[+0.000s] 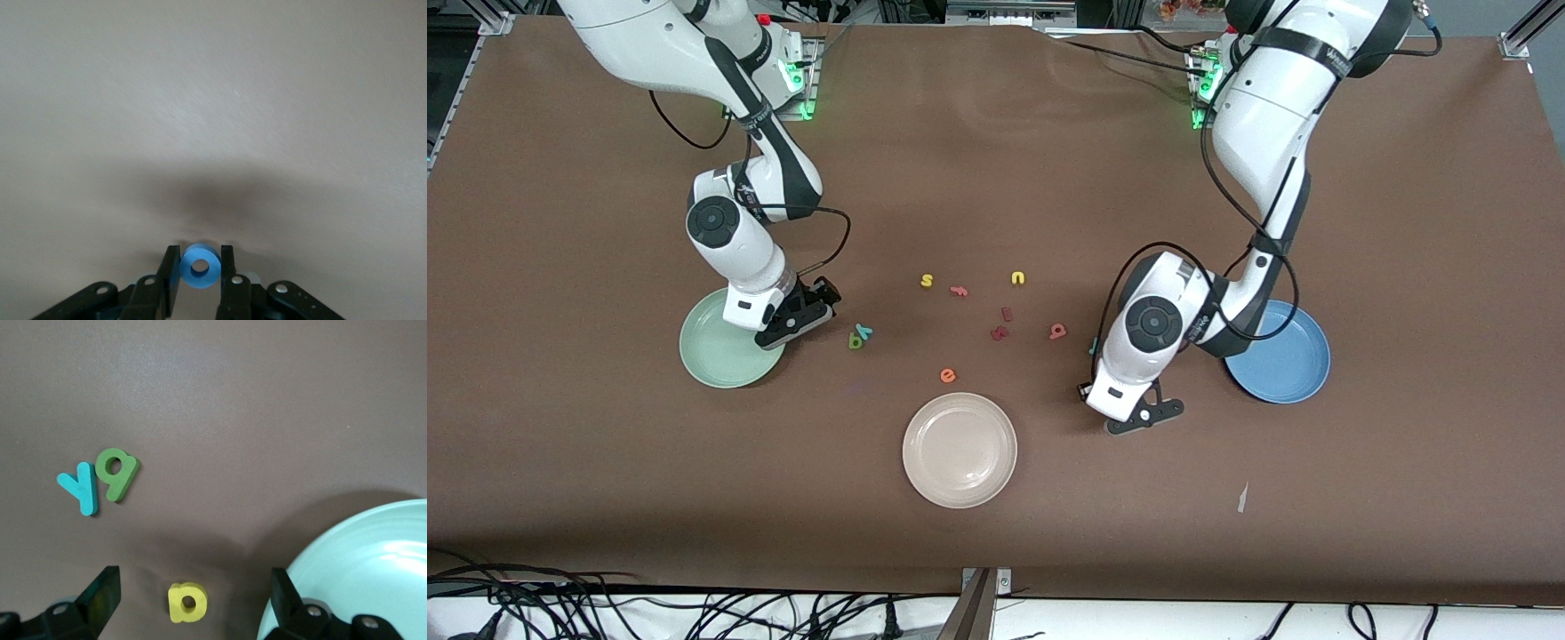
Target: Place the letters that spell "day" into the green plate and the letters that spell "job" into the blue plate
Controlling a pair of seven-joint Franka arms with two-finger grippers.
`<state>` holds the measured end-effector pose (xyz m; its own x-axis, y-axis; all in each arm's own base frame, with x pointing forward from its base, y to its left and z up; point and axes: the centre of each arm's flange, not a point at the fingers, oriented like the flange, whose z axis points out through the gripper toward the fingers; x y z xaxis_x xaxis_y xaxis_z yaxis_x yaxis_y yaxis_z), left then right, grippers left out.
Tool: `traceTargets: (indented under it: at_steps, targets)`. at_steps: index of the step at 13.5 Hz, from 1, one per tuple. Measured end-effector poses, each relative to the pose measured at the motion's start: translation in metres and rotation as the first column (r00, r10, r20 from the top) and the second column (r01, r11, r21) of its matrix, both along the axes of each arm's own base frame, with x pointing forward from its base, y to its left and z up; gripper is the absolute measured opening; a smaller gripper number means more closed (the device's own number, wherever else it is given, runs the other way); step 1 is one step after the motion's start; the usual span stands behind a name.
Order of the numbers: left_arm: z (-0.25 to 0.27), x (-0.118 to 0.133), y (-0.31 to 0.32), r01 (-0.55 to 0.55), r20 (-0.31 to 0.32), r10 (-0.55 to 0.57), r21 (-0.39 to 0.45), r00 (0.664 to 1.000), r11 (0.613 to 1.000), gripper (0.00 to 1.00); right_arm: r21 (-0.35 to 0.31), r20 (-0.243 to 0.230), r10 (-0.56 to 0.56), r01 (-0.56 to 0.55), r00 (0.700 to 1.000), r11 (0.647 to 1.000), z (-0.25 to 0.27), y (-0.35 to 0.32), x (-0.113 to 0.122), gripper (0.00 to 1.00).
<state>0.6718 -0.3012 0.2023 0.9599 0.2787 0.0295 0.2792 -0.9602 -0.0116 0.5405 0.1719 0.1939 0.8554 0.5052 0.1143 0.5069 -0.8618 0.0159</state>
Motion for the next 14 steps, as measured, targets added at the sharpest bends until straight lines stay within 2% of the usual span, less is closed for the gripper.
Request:
traceTargets:
  at_steps: [3,5,6,9,11,14]
  targets:
    - [0.041,0.016,0.070,0.148,-0.078,-0.145,0.032,0.986,0.988,0.28,0.001,0.002,-0.005,0.005,1.000,1.000,0.000,0.000,0.000,1.00]
    - [0.056,0.014,0.121,0.245,-0.108,-0.241,0.027,0.965,0.969,0.28,0.002,0.003,-0.005,0.005,1.000,1.000,0.000,0.000,0.000,1.00]
    - [0.059,0.008,0.144,0.282,-0.113,-0.278,0.023,0.954,0.959,0.28,0.002,0.003,-0.005,0.005,1.000,1.000,0.000,0.001,0.000,1.00]
    - [0.040,-0.023,0.194,0.370,-0.057,-0.369,0.014,0.928,0.929,0.28,0.015,0.008,-0.001,0.001,1.000,1.000,0.002,0.012,-0.003,1.00]
    - [0.026,-0.044,0.224,0.424,-0.063,-0.422,0.008,0.904,0.906,0.28,0.022,0.007,0.001,-0.001,1.000,1.000,0.002,0.020,-0.005,1.00]
    - [0.019,-0.059,0.255,0.466,-0.088,-0.464,-0.005,0.881,0.885,0.29,0.023,0.006,0.001,-0.001,1.000,1.000,0.002,0.021,-0.006,1.00]
